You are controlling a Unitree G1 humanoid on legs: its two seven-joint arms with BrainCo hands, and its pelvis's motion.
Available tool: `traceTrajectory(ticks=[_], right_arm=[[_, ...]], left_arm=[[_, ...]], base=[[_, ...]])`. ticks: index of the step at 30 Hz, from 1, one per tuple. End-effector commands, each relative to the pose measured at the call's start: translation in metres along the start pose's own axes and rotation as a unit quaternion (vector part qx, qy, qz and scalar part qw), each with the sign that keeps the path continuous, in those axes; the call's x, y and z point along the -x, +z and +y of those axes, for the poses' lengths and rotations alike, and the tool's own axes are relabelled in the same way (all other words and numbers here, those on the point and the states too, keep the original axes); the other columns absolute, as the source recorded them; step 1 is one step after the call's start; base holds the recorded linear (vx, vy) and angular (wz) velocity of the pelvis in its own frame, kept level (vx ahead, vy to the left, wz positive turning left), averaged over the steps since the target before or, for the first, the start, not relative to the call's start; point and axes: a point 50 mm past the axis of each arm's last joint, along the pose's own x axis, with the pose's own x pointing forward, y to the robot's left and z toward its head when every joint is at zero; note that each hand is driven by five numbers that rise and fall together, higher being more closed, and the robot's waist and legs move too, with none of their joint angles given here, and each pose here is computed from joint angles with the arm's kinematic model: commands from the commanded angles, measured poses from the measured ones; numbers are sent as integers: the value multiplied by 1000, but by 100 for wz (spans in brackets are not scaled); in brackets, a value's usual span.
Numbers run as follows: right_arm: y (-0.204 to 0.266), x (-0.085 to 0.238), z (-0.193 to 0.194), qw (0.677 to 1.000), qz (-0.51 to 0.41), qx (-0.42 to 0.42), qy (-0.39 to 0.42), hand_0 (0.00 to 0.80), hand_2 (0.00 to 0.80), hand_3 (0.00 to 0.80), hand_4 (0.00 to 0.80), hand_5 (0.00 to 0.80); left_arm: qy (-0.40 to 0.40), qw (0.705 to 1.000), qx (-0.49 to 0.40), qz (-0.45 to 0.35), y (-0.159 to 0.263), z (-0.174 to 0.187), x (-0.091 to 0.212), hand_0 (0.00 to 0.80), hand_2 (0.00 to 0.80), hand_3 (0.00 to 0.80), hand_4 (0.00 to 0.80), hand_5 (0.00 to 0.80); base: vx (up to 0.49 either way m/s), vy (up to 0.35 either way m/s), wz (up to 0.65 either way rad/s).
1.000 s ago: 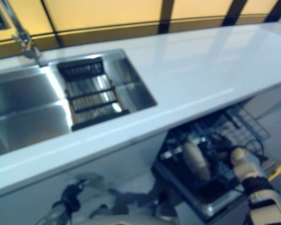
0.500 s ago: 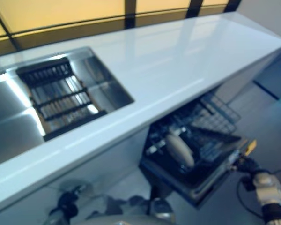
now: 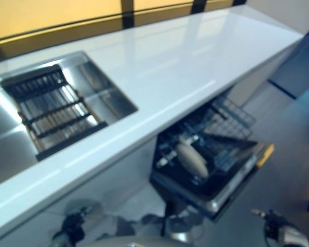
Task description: Take plates into dishwasher
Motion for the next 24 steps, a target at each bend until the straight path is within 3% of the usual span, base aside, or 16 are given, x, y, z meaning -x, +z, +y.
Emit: traceTrajectory(ticks=[1, 10, 17, 24], right_arm=[[37, 0, 1, 994, -80, -72, 8, 0, 0, 0, 0, 0], [35, -5, 8, 981, -56, -181, 29, 0, 0, 0, 0, 0], [42, -5, 7, 977, -67, -201, 35, 0, 0, 0, 0, 0], [66, -3, 22, 969, -133, -184, 97, 0, 0, 0, 0, 0]], left_arm=[[-5, 988, 39, -150, 82, -12, -19, 0, 0, 0, 0, 0], [-26, 982, 46, -184, 103, -19, -21, 0, 0, 0, 0, 0], [-40, 976, 62, -204, 108, -23, -20, 0, 0, 0, 0, 0], [-55, 973, 72, -211, 109, -34, -20, 0, 0, 0, 0, 0]], base=[[-40, -78, -5], [-120, -43, 1], [-106, 11, 5], [-54, 41, 4]])
